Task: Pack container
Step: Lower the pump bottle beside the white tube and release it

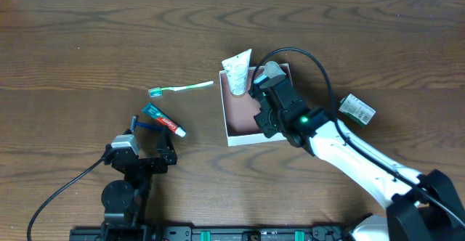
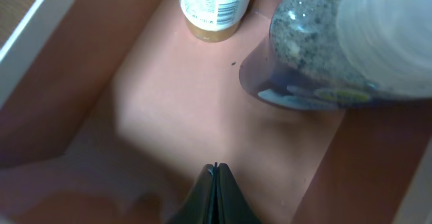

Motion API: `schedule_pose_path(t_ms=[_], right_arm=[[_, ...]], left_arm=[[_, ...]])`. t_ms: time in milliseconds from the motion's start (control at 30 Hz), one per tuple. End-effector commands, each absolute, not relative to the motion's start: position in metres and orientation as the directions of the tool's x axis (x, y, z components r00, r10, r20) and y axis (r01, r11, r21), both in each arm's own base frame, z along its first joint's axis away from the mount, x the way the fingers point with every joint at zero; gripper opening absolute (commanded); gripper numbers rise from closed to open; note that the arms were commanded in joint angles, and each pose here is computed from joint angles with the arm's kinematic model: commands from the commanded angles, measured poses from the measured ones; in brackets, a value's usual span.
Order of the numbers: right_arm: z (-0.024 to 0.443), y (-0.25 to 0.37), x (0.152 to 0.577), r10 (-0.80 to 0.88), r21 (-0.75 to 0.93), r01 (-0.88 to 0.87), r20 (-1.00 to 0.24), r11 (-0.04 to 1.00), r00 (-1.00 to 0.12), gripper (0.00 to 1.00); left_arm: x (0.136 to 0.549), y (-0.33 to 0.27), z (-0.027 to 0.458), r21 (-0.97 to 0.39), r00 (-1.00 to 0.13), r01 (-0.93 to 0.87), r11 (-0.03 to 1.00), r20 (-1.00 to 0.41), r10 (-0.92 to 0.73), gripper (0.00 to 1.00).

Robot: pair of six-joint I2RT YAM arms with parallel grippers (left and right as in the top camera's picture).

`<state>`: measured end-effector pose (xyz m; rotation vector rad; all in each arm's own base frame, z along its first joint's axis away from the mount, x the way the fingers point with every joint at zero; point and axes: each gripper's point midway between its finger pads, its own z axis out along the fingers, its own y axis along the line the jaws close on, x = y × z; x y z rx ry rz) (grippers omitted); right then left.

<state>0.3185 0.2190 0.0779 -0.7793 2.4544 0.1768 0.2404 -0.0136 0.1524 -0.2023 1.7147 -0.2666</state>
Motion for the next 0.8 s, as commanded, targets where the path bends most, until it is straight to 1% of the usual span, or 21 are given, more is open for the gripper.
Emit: schedule_pose_path(t_ms=[0, 133, 267, 500, 767], right_arm=[[0.062, 0.216, 0.322, -0.535, -0.096, -0.575, -0.516, 0.812, -0.669, 0.01], [0.048, 0.213, 0.330, -0.539, -0.127, -0.559, -0.501, 0.819, -0.677, 0.01], [0.042, 0.213, 0.340, -0.535, -0.155, -0.541, -0.515, 0.827, -0.670, 0.01], [0.052, 0.211, 0.362, -0.513, -0.220, -0.485, -0.580, 0.847, -0.633, 0.01], [0.063, 0.214, 0.376, -0.493, -0.224, -0.469, -0.633, 0.854, -0.597, 0.01]], left_arm=[[0.241, -0.014, 0.137, -0.275, -0.193, 0.016, 0.961, -0.944, -0.267, 0.98], [0.241, -0.014, 0.137, -0.275, -0.193, 0.016, 0.961, -0.944, -0.267, 0.98], [0.241, -0.014, 0.137, -0.275, -0.193, 0.016, 0.961, -0.944, -0.267, 0.98], [0.241, -0.014, 0.137, -0.275, -0.193, 0.016, 0.961, -0.944, -0.267, 0.98], [0.241, -0.014, 0.137, -0.275, -0.193, 0.016, 0.961, -0.944, -0.267, 0.98]])
